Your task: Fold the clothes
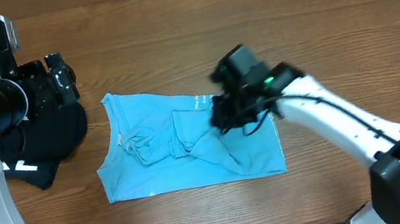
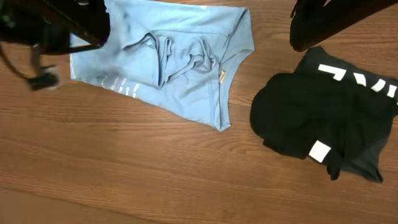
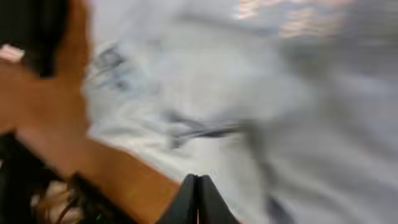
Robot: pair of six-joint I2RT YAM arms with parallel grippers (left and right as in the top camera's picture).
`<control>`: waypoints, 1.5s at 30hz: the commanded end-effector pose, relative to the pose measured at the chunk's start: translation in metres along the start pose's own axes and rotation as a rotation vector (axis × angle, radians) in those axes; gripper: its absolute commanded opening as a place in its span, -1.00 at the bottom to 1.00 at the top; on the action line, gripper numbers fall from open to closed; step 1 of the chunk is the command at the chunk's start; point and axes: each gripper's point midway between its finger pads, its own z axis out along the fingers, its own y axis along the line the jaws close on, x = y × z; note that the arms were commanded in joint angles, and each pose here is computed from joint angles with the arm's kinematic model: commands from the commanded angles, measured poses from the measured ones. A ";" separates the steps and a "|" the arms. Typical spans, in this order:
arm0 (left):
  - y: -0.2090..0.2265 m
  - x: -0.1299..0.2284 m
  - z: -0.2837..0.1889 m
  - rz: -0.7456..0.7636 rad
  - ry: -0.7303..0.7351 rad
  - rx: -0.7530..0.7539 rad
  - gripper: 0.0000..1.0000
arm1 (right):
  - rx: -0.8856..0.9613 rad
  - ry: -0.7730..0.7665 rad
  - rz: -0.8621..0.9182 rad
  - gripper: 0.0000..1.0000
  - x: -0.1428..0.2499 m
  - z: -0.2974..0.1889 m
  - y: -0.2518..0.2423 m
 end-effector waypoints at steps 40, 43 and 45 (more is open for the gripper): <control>0.043 0.136 0.193 -0.132 0.587 -0.009 1.00 | -0.399 -0.216 -0.173 -0.71 -0.084 -0.010 0.047; 0.048 0.170 0.224 -0.102 0.631 0.093 1.00 | -0.412 -0.183 -0.112 -0.71 -0.082 -0.027 0.024; 0.060 0.186 0.246 -0.118 0.632 0.086 1.00 | -0.375 -0.137 -0.108 -0.71 -0.070 -0.025 0.009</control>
